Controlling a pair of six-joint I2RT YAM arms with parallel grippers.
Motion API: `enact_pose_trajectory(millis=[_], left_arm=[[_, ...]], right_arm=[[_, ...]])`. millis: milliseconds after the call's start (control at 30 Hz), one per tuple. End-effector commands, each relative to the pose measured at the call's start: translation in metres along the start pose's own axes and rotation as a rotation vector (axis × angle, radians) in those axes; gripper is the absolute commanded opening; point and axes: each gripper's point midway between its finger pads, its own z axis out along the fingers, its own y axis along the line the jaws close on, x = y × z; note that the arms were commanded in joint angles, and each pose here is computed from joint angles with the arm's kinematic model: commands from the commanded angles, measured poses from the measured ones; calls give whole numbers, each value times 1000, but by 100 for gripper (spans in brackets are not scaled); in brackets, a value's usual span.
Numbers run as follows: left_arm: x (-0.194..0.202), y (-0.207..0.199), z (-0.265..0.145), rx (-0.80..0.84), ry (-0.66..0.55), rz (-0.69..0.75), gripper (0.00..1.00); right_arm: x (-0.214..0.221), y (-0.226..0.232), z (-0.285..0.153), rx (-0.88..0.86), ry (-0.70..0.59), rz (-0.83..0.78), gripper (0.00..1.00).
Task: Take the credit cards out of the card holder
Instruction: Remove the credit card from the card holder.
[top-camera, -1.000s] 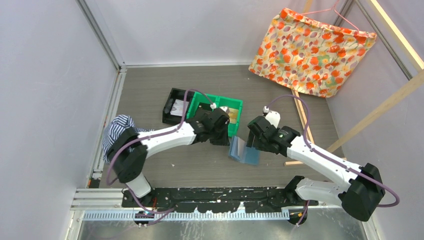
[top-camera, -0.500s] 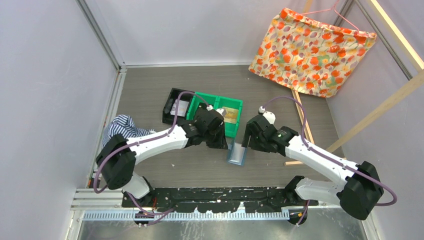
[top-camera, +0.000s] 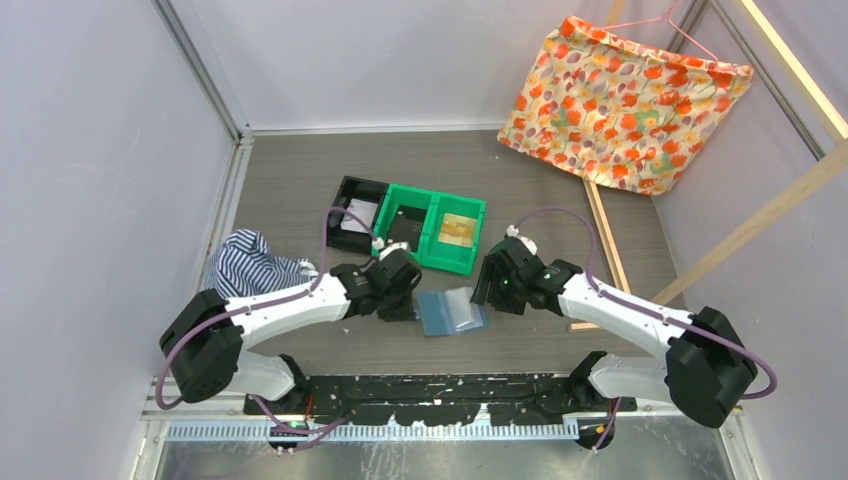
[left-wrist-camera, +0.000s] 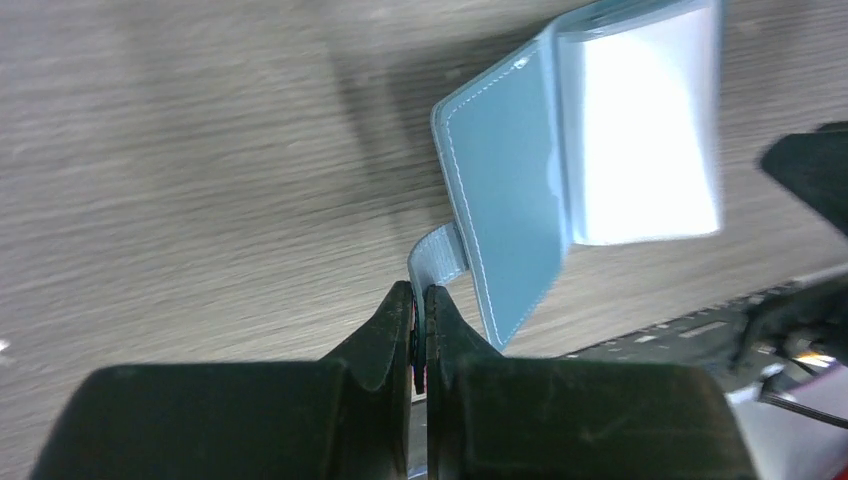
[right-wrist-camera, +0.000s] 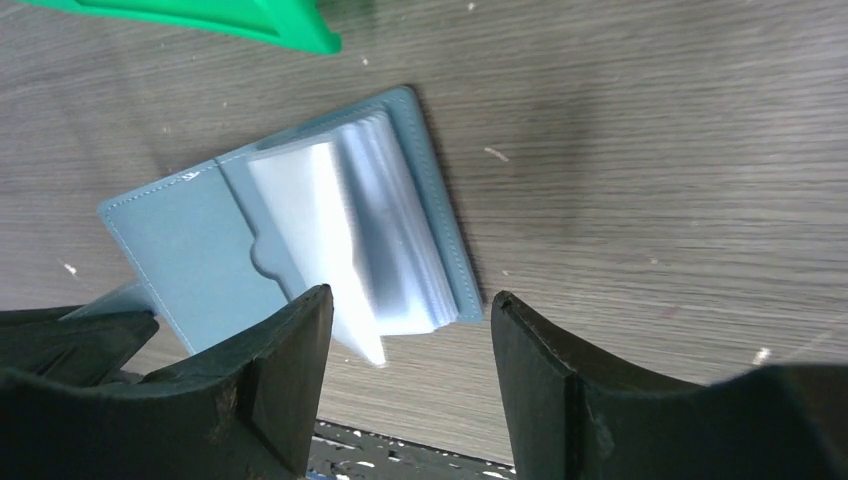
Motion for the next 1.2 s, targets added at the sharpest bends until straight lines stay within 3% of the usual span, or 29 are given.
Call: enact_pose_trajectory(millis=[0, 233, 600, 867, 1167], left_arm=[[5, 35, -3, -108, -36, -18, 1], [15, 54, 6, -174, -12, 34, 1], [20, 53, 20, -182, 29, 57, 1], [18, 50, 22, -175, 28, 72, 1], [15, 47, 19, -177, 30, 86, 1]], right_arm=[[10, 25, 6, -131, 52, 56, 64], [18, 35, 16, -194, 92, 59, 63], [26, 51, 21, -295, 136, 53, 54], [30, 72, 20, -391, 189, 19, 26], [33, 100, 11, -506, 236, -67, 13]])
